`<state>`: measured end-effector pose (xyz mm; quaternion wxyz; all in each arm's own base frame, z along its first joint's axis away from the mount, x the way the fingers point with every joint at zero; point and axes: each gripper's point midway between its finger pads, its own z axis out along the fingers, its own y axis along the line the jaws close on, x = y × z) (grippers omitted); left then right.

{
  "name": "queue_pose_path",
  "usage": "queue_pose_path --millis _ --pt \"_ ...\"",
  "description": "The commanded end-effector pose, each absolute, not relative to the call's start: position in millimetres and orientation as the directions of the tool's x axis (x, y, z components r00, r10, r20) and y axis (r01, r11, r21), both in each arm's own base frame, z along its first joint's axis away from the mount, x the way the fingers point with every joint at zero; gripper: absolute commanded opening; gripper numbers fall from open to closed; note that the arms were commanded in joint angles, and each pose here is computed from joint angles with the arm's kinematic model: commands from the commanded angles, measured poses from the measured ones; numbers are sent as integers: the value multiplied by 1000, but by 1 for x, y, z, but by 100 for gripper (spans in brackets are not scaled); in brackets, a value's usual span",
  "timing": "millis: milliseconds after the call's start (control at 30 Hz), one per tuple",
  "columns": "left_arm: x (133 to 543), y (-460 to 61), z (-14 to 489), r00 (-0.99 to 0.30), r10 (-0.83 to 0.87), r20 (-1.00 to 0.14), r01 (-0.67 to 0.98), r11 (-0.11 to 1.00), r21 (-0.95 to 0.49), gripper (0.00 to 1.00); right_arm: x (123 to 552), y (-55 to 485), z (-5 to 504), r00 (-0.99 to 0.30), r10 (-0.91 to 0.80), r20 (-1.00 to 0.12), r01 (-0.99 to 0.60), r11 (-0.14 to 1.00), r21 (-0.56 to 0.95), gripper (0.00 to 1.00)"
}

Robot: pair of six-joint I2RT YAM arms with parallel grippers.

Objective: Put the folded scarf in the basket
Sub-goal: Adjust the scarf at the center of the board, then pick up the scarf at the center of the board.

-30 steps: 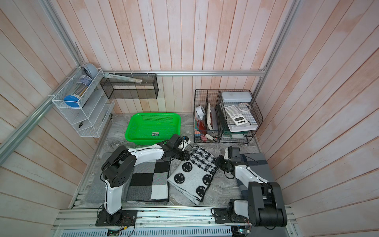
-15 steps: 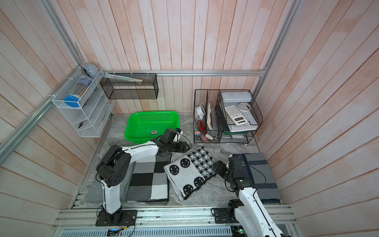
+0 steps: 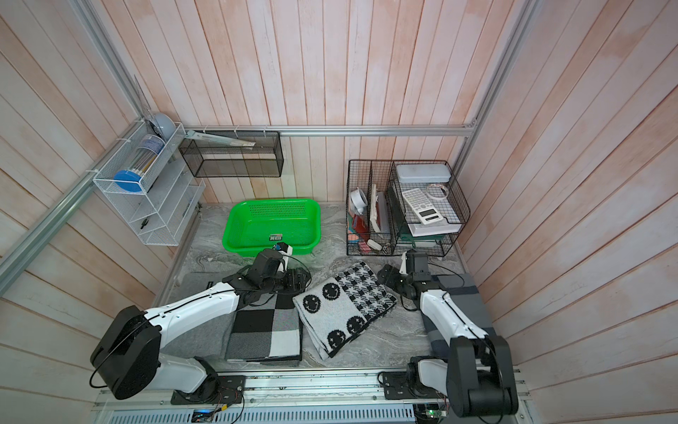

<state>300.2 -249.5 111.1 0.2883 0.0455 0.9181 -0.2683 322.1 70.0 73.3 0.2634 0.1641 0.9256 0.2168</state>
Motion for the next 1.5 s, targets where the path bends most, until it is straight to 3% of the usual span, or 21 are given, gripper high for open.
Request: queue_pose_path --millis 0,200,300,467,533,767,967,1267,1467 --pt "291 -242 109 -826 -113 -553 188 869 -458 79 333 85 65 -867 316 -386 90 860 502 84" --pt "281 -241 105 -820 -172 -545 139 865 -482 79 336 104 33 -927 242 -286 64 854 516 81" --pt "279 -242 105 -815 -191 -548 123 866 -484 79 329 114 27 -938 224 -266 51 845 533 72" --pt "276 -239 103 -806 -241 -540 74 865 -497 79 309 110 20 -936 255 -242 92 841 533 12" --pt "274 -240 101 -808 -259 -530 63 856 -514 79 299 101 15 -929 294 -224 140 841 523 0" --pt "272 -256 100 -812 -280 -511 84 811 -578 79 280 37 14 -799 569 -193 406 748 526 0" --pt "265 -289 89 -854 -207 -477 147 784 -604 78 278 31 16 -822 540 -184 391 769 506 0" --pt "242 -309 69 -891 -135 -434 155 807 -570 77 281 35 39 -841 476 -257 291 798 527 51" --pt "233 -316 57 -912 -122 -392 130 820 -557 77 283 40 48 -857 438 -271 238 803 546 59"
